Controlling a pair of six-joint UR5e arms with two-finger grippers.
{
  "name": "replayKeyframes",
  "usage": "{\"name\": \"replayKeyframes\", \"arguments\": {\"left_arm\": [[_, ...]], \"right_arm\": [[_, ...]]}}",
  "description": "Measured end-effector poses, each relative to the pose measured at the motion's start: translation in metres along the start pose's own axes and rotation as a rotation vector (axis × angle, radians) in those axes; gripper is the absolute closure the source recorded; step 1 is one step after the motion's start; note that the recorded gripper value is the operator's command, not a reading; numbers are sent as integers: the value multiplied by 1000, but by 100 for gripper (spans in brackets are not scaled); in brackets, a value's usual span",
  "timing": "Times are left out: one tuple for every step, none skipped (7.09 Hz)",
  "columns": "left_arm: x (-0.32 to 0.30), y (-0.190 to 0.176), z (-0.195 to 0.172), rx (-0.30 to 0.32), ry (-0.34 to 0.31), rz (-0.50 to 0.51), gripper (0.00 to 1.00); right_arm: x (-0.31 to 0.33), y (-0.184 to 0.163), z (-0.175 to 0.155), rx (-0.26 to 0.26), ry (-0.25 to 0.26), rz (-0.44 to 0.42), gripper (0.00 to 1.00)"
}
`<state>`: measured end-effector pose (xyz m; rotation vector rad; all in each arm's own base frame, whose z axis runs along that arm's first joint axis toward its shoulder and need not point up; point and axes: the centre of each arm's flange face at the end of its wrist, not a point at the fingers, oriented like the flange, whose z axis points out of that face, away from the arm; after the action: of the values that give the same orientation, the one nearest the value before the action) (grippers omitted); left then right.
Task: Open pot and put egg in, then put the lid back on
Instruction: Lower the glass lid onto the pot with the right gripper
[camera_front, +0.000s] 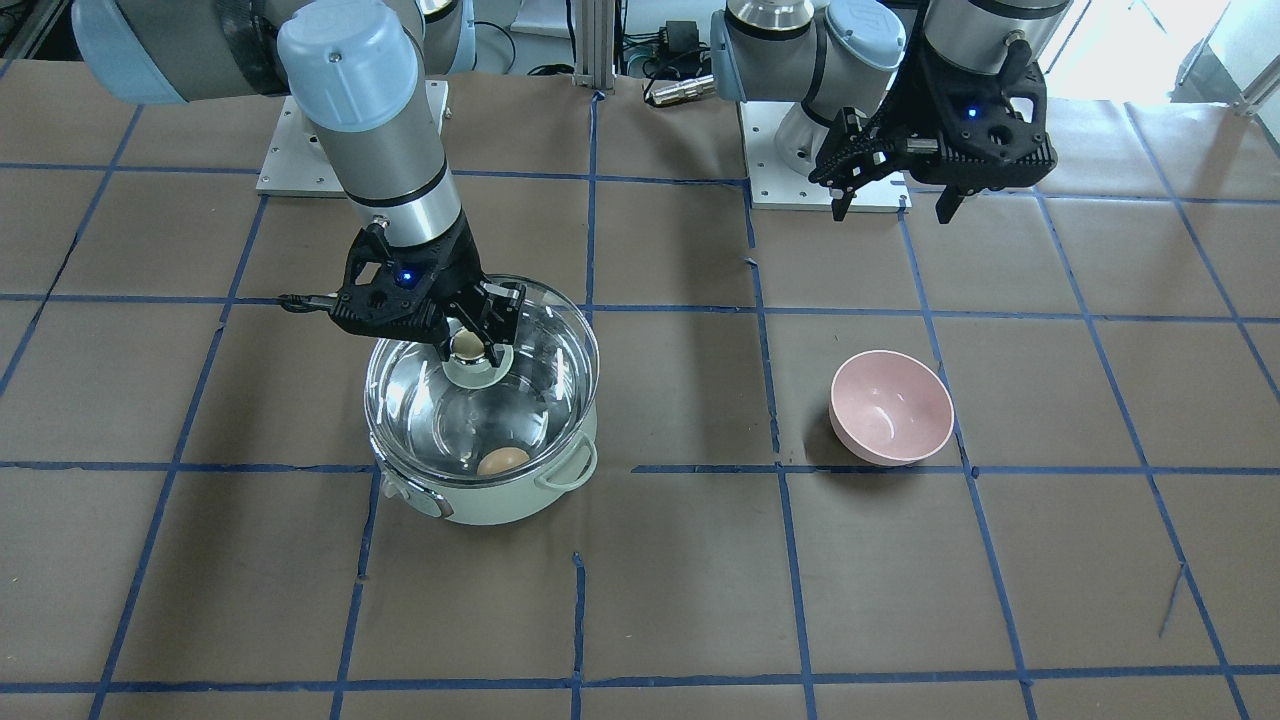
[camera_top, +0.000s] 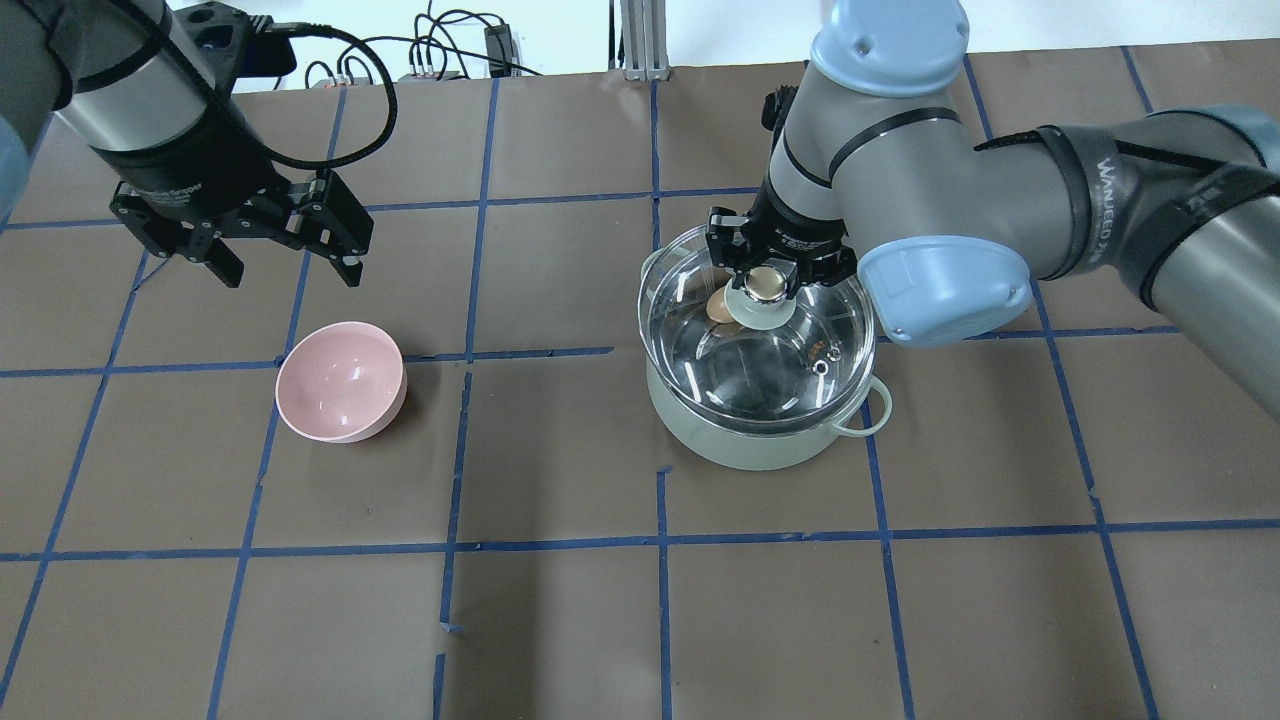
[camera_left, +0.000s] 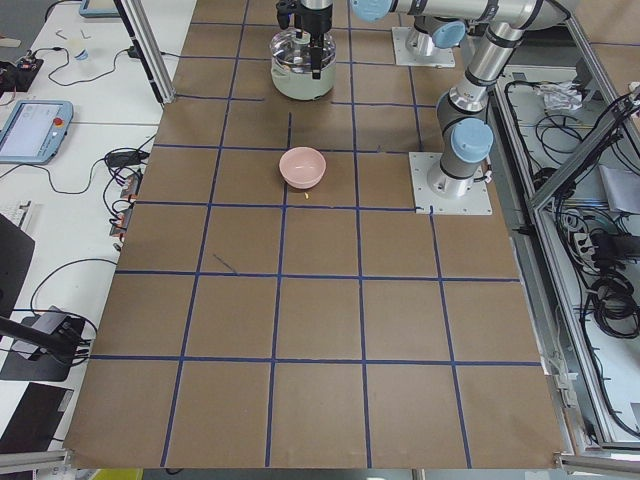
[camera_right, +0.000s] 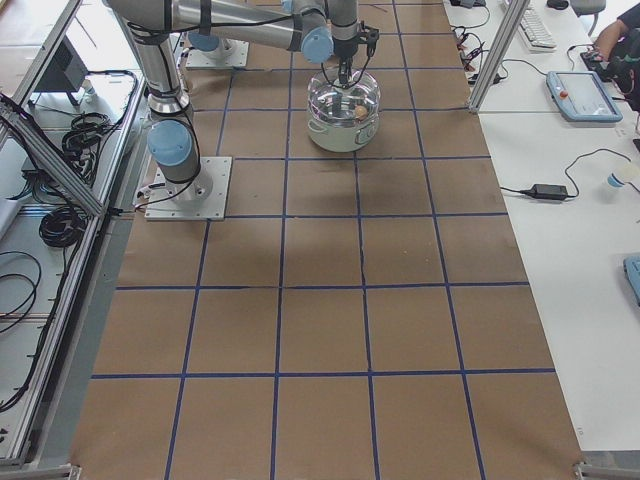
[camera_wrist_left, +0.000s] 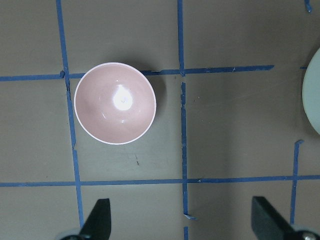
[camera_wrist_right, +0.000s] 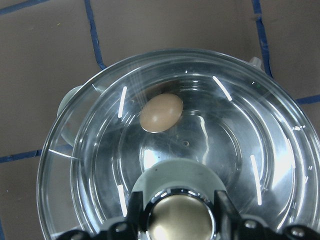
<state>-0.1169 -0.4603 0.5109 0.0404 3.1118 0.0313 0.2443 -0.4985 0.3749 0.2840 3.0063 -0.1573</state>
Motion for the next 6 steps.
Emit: {"name": "replayKeyframes", "arguments": {"left_arm": [[0,0,0,0,0,0,0],[0,0,0,-1,2,0,0],[0,0,1,-2,3,0,0],[1,0,1,-1,5,0,0],[1,1,1,0,5,1,0],[1,1,1,-1,6,1,0]], "right_arm": [[0,-2,4,1,-1,-3,71],[-1,-4,7,2,-2,-3,71],[-1,-5,9,2,-2,-3,71],[0,-5,10,2,-1,-3,71],[0,-6,10,2,2,-4,71],[2,-7,11,2,5,-6,71]]}}
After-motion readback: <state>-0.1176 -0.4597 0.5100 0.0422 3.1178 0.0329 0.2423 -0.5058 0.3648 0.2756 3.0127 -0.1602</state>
